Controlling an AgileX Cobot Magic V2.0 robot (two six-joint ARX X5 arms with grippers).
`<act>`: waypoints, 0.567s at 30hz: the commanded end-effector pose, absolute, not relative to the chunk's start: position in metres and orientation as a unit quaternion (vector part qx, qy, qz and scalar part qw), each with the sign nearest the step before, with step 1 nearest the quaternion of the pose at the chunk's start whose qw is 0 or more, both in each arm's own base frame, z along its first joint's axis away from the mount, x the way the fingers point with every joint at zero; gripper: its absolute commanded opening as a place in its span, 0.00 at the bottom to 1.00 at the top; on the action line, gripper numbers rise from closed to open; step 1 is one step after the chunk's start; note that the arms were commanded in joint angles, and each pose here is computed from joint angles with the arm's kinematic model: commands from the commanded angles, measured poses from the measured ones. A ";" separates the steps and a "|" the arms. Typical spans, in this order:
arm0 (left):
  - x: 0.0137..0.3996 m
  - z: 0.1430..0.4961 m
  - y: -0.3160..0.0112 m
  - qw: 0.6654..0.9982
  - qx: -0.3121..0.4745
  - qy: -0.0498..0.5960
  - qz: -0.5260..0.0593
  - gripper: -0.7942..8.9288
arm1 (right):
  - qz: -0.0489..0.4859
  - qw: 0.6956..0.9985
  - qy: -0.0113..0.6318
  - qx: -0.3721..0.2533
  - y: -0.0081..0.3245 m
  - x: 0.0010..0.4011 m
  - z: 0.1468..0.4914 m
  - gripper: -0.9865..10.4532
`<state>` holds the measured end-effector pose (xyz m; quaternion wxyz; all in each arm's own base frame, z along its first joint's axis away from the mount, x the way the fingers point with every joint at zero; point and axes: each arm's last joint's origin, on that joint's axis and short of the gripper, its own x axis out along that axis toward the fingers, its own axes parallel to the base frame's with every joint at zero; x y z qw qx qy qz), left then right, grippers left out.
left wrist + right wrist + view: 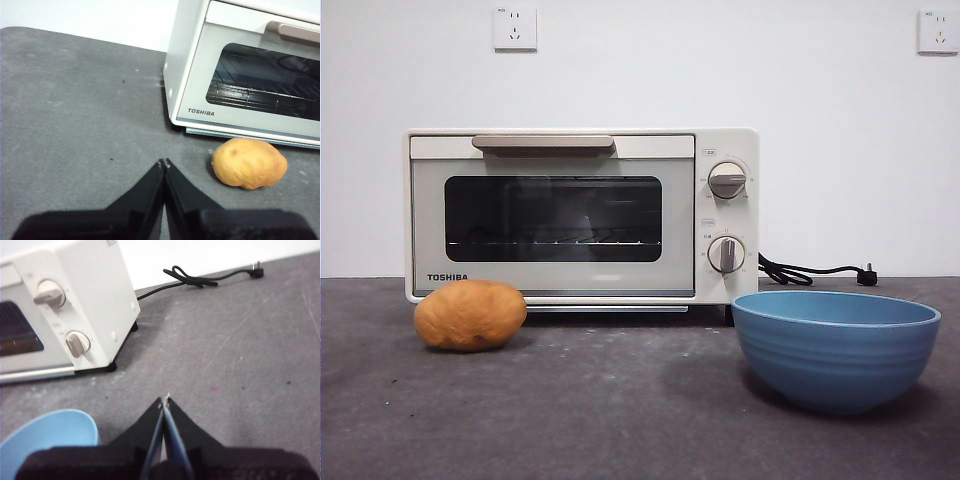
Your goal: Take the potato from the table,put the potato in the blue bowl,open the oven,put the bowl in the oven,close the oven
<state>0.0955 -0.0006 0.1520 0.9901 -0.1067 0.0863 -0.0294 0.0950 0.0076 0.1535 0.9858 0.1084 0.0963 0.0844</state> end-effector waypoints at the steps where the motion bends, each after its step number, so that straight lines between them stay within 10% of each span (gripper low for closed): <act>1: 0.096 0.149 -0.001 0.988 -0.115 0.091 -0.039 0.08 | 0.082 0.981 0.105 0.141 0.008 0.096 0.149 0.09; 17: 0.078 0.203 -0.005 0.981 -0.151 0.078 -0.098 0.07 | 0.129 0.968 0.106 0.187 0.012 0.089 0.208 0.08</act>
